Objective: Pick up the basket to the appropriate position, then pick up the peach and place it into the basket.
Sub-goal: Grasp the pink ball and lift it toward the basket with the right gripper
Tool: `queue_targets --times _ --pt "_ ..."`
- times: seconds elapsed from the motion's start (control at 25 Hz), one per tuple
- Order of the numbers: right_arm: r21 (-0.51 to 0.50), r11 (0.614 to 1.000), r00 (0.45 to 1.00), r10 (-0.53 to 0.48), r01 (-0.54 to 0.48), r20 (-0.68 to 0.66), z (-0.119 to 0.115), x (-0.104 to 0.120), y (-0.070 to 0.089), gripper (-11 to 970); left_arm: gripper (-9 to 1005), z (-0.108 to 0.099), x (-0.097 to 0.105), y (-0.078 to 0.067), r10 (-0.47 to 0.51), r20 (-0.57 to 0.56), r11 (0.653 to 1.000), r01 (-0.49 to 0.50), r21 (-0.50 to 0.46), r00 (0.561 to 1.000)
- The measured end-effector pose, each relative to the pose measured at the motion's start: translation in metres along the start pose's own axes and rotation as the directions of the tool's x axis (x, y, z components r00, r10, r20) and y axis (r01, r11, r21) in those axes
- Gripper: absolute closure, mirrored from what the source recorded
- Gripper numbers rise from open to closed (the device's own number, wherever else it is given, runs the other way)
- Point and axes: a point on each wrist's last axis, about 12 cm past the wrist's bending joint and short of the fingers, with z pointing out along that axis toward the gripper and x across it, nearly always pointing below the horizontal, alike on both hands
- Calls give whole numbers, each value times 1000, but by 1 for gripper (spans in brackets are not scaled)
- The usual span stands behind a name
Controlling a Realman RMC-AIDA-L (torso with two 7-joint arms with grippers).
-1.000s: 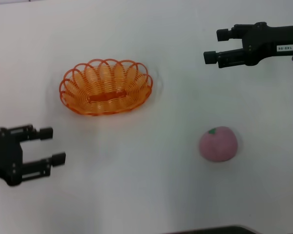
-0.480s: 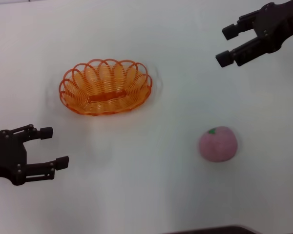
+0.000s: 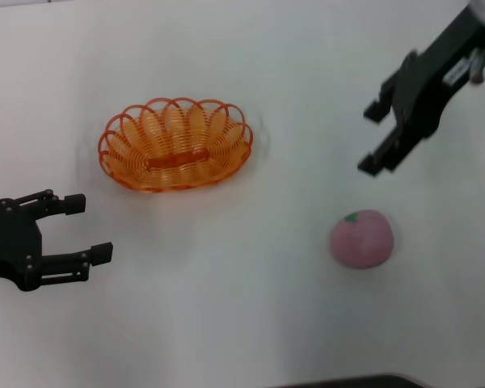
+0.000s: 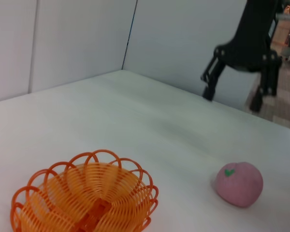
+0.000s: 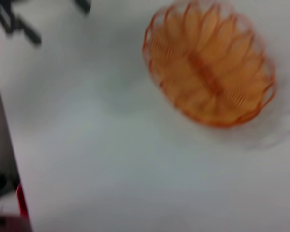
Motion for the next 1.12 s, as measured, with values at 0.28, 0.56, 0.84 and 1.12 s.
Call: queue_targets --times 0.28,0.56,0.84,1.12 --pt "-35 999 988 1 -7 -155 32 -5 10 45 123 1 1 0 -6 6 1000 6 1 1000" --pt "-22 1000 966 4 -10 -259 59 -5 17 58 123 1 4 -2 -18 11 1000 18 6 1000" --pt "-24 1000 956 7 -15 -293 80 -2 16 105 123 3 6 -4 -34 19 999 34 21 999" --pt "-53 998 964 -44 31 -264 89 -6 19 152 123 3 7 -6 -39 21 999 39 30 999"
